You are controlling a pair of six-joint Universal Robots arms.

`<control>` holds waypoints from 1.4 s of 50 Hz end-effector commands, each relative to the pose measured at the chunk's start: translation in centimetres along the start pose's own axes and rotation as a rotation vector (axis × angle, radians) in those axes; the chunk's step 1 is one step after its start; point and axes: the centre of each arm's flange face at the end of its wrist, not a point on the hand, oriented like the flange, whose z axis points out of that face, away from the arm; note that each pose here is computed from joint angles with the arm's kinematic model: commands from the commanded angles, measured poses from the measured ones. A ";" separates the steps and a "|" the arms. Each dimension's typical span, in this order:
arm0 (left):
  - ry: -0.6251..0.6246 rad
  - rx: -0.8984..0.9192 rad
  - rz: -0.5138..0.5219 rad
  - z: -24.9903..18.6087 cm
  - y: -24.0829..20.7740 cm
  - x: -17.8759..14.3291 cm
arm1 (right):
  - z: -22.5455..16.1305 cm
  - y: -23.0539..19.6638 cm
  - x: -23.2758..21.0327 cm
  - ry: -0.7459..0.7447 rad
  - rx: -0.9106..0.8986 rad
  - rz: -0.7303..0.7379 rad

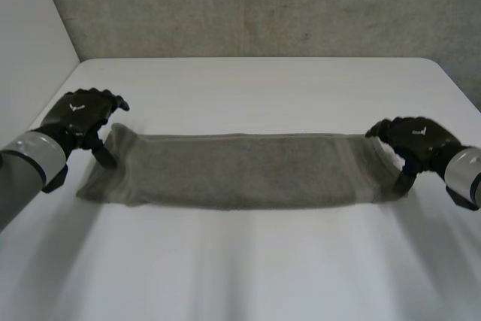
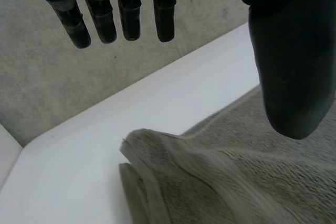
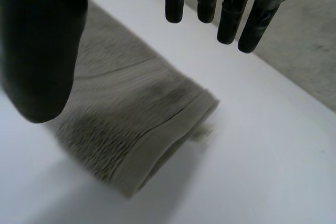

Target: Fold the towel.

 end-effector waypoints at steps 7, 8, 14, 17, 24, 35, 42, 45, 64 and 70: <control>0.021 -0.046 -0.008 0.0 2.4 0.8 | 2.3 4.2 -0.8 -0.053 0.008 -0.024; 0.023 -0.054 -0.011 0.1 2.8 0.9 | 2.7 4.4 -0.7 -0.044 0.016 -0.030; 0.022 -0.062 -0.011 0.5 3.5 0.9 | 3.2 4.8 -0.4 -0.025 0.036 -0.043; 0.021 -0.061 -0.011 0.6 3.5 0.8 | 3.4 5.1 -0.4 -0.026 0.029 -0.038; 0.017 -0.060 -0.011 0.5 3.5 0.8 | 3.6 5.7 -0.6 -0.037 0.010 -0.074; 0.012 -0.060 -0.011 0.4 3.4 0.7 | 2.9 6.2 2.7 0.052 -0.014 -0.085; 0.009 -0.059 -0.011 0.4 3.4 0.6 | 0.1 5.7 11.8 0.290 0.002 -0.081; 0.009 -0.059 -0.011 0.4 3.4 0.6 | -0.9 5.2 14.8 0.365 0.014 -0.106; 0.009 -0.060 -0.009 0.3 3.3 0.8 | 0.8 -9.8 -4.0 -0.055 0.297 -0.383; 0.010 -0.058 -0.008 0.0 3.3 0.9 | 1.1 -9.3 -17.5 -0.291 0.324 -0.473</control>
